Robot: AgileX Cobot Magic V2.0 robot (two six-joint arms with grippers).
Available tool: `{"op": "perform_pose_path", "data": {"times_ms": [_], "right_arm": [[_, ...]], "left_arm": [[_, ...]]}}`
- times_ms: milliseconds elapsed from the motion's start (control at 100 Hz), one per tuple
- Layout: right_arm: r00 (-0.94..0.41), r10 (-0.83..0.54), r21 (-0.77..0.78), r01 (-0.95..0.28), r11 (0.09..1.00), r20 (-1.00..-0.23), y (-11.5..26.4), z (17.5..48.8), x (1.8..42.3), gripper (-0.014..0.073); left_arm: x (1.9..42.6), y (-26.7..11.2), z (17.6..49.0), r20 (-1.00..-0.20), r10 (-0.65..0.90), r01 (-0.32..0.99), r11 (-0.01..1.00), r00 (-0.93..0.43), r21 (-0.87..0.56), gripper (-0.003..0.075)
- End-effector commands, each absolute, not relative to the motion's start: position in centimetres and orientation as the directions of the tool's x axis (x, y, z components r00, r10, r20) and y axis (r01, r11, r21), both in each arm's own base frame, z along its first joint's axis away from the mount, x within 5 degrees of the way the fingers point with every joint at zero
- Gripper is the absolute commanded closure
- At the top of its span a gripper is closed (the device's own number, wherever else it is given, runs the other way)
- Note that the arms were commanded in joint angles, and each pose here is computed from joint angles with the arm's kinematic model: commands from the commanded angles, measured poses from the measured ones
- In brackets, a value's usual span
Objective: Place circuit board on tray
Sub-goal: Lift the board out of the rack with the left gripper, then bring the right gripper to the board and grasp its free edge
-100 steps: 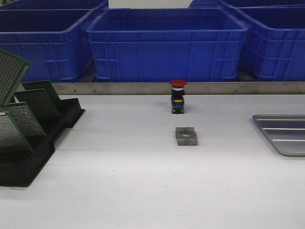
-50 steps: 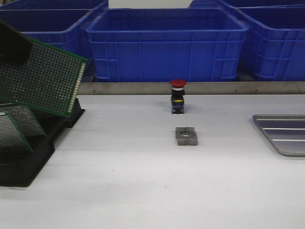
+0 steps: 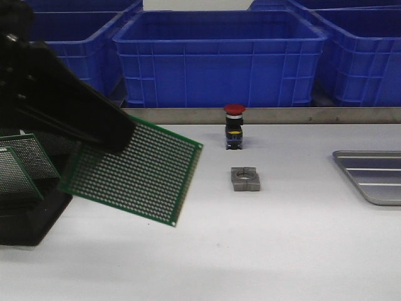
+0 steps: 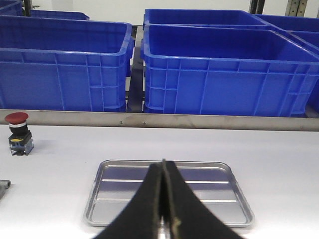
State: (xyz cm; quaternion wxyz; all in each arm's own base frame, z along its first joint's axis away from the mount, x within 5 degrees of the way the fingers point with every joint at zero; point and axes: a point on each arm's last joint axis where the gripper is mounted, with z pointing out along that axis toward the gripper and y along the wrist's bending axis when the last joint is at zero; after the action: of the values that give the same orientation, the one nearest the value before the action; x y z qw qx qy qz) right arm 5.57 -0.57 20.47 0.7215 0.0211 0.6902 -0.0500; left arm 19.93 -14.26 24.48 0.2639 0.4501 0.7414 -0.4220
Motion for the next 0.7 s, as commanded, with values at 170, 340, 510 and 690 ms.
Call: {"op": "perform_pose_path", "data": {"times_ms": [170, 340, 510, 690], "right_arm": [[0.0, -0.021, -0.02, 0.105, 0.994, -1.0, -0.6, 24.6, 4.8, 0.0656], [-0.204, 0.046, 0.026, 0.099, 0.995, -0.978, -0.5, 25.8, 5.5, 0.0656], [-0.344, 0.13, 0.106, 0.088, 0.991, -0.93, -0.3, 26.8, 7.2, 0.0656], [-0.412, 0.201, 0.215, 0.013, 0.977, -0.889, 0.7, 28.1, 8.9, 0.0622]], "left_arm": [[19.8, -16.5, 24.6, -0.778, 0.415, 0.88, 0.171, -0.472, -0.443, 0.0741], [19.9, -16.5, 24.5, -0.775, 0.416, 0.878, 0.171, -0.475, -0.446, 0.0741], [19.9, -16.5, 24.5, -0.775, 0.416, 0.878, 0.17, -0.475, -0.447, 0.0741], [19.9, -16.5, 24.5, -0.775, 0.416, 0.878, 0.17, -0.475, -0.447, 0.0741]]}}
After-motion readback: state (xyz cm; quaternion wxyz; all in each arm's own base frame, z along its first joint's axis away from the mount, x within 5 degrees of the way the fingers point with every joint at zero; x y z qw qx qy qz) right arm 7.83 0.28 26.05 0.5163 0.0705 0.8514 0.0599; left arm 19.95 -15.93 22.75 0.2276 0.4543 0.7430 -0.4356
